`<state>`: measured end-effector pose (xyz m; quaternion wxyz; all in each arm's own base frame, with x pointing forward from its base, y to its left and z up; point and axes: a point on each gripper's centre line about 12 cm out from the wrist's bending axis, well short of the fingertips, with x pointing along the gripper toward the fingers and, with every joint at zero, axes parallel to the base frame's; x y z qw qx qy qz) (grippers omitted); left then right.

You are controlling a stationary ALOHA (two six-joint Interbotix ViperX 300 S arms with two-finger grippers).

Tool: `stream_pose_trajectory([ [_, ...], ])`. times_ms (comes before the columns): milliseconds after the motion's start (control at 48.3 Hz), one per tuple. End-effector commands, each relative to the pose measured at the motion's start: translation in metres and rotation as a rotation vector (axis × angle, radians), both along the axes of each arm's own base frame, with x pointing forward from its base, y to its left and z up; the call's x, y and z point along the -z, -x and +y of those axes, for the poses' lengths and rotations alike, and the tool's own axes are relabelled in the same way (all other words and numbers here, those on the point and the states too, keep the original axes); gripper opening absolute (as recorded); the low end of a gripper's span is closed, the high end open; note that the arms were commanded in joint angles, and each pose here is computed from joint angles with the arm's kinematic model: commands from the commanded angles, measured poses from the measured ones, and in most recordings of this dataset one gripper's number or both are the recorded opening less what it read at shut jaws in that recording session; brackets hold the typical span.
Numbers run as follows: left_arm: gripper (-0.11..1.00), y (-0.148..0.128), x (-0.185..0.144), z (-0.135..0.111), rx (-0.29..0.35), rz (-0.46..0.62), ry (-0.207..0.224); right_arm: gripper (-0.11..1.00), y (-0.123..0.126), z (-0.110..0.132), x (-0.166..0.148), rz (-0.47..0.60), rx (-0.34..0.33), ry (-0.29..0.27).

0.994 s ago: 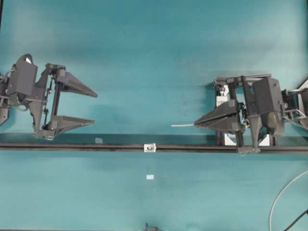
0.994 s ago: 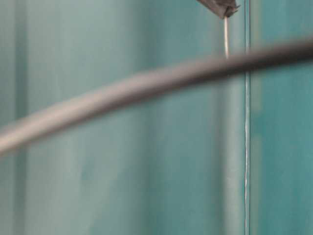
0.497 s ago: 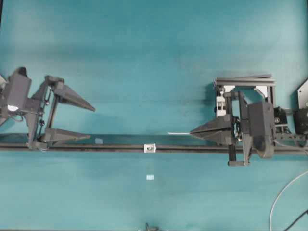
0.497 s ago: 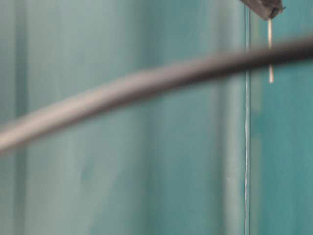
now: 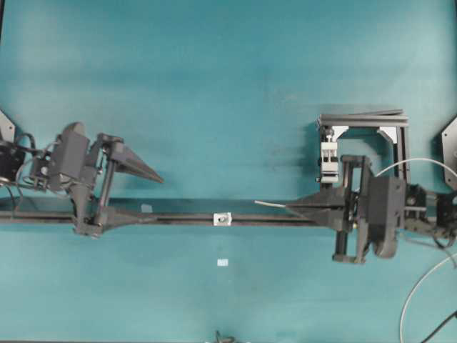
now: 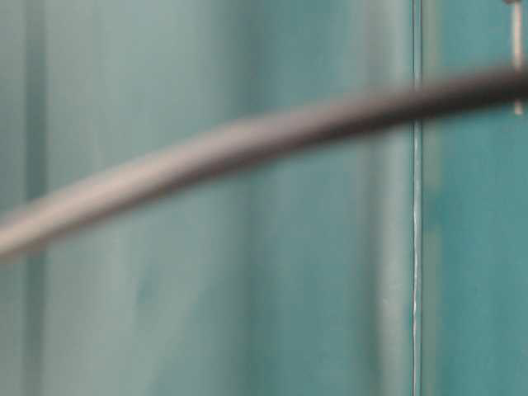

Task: Insert the wire through the hole in the metal fitting marked with a red label.
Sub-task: 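Carry the wire down to the rail, aligning its tip with the bracket hole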

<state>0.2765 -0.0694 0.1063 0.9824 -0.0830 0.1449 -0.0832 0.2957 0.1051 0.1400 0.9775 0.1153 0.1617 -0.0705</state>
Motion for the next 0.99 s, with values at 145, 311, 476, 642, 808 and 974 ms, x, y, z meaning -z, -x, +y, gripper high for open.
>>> stream_pose_trajectory([
  [145, 0.79, -0.011, 0.006, -0.014, 0.033, -0.008, 0.001, -0.01, -0.010, 0.015, 0.004, -0.020, -0.008, 0.001],
  [311, 0.79, -0.017, 0.013, -0.017, 0.034, -0.002, -0.001, -0.01, -0.007, 0.016, 0.010, -0.032, 0.006, -0.016],
  [476, 0.79, -0.022, 0.020, -0.019, 0.035, 0.011, -0.005, -0.01, -0.004, 0.018, 0.019, -0.028, 0.017, -0.031],
  [642, 0.79, -0.024, 0.019, -0.019, 0.037, 0.007, -0.005, -0.01, -0.004, 0.018, 0.029, -0.022, 0.023, -0.027],
  [808, 0.79, -0.022, 0.018, -0.019, 0.036, 0.006, -0.006, -0.01, -0.004, 0.017, 0.034, -0.022, 0.025, -0.026],
  [974, 0.79, -0.024, 0.016, -0.019, 0.036, -0.001, -0.007, -0.01, -0.004, 0.016, 0.037, -0.029, 0.030, -0.013],
])
